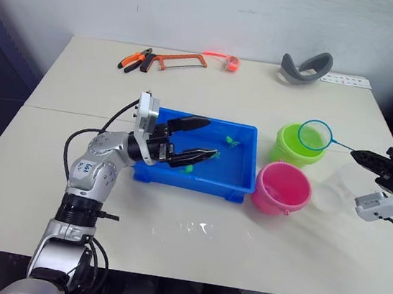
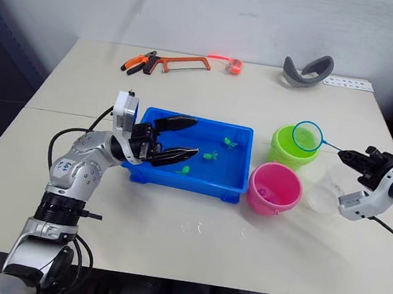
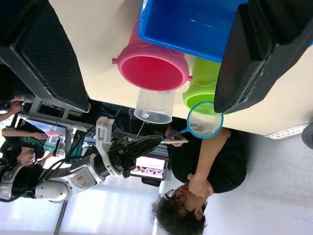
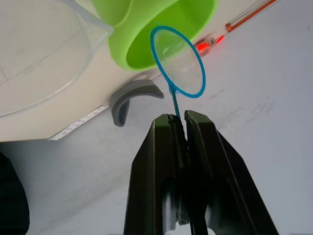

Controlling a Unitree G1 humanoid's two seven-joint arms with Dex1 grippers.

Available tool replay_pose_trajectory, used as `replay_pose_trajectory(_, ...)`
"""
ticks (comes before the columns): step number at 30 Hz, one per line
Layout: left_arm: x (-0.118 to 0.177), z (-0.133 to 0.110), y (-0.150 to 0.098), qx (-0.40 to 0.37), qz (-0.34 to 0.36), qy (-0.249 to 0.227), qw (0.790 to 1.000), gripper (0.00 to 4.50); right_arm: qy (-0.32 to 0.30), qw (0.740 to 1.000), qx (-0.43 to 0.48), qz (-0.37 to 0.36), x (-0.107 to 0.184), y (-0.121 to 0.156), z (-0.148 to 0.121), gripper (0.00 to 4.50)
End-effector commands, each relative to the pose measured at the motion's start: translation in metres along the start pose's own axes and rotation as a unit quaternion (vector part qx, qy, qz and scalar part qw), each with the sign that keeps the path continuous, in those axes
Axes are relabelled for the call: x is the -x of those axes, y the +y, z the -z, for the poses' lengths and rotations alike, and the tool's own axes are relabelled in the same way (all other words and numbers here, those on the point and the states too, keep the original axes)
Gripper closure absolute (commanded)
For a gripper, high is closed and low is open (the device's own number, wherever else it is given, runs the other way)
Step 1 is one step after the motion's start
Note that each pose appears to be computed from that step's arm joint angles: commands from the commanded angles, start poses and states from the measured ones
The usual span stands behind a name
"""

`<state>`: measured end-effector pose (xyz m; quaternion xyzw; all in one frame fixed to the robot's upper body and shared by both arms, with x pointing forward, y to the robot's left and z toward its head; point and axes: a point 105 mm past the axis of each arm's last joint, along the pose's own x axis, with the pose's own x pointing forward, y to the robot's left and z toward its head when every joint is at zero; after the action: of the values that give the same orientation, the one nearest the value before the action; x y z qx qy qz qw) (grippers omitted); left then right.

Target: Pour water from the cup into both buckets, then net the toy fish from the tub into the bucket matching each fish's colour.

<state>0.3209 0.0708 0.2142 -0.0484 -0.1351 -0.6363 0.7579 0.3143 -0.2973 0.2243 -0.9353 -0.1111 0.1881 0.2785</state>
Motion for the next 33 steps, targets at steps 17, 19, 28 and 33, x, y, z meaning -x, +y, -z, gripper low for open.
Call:
replay_pose_trajectory(17, 0.114, -0.029, 0.016, -0.068, -0.120, 0.063, 0.988, 0.09, -0.214, 0.821, -0.528, 0.035, -0.011, -0.103, -0.073, 4.50)
replay_pose_trajectory(19, 0.129, -0.029, 0.016, -0.073, -0.141, 0.083, 0.984, 0.09, -0.209, 0.831, -0.515, 0.008, -0.022, -0.099, -0.081, 4.50)
replay_pose_trajectory(28, 0.150, -0.025, 0.005, -0.080, -0.177, 0.122, 0.973, 0.09, -0.205, 0.854, -0.477, -0.032, -0.054, -0.095, -0.089, 4.50)
replay_pose_trajectory(33, 0.146, -0.025, -0.001, -0.080, -0.180, 0.121, 0.973, 0.09, -0.160, 0.904, -0.394, -0.050, -0.066, -0.085, -0.074, 4.50)
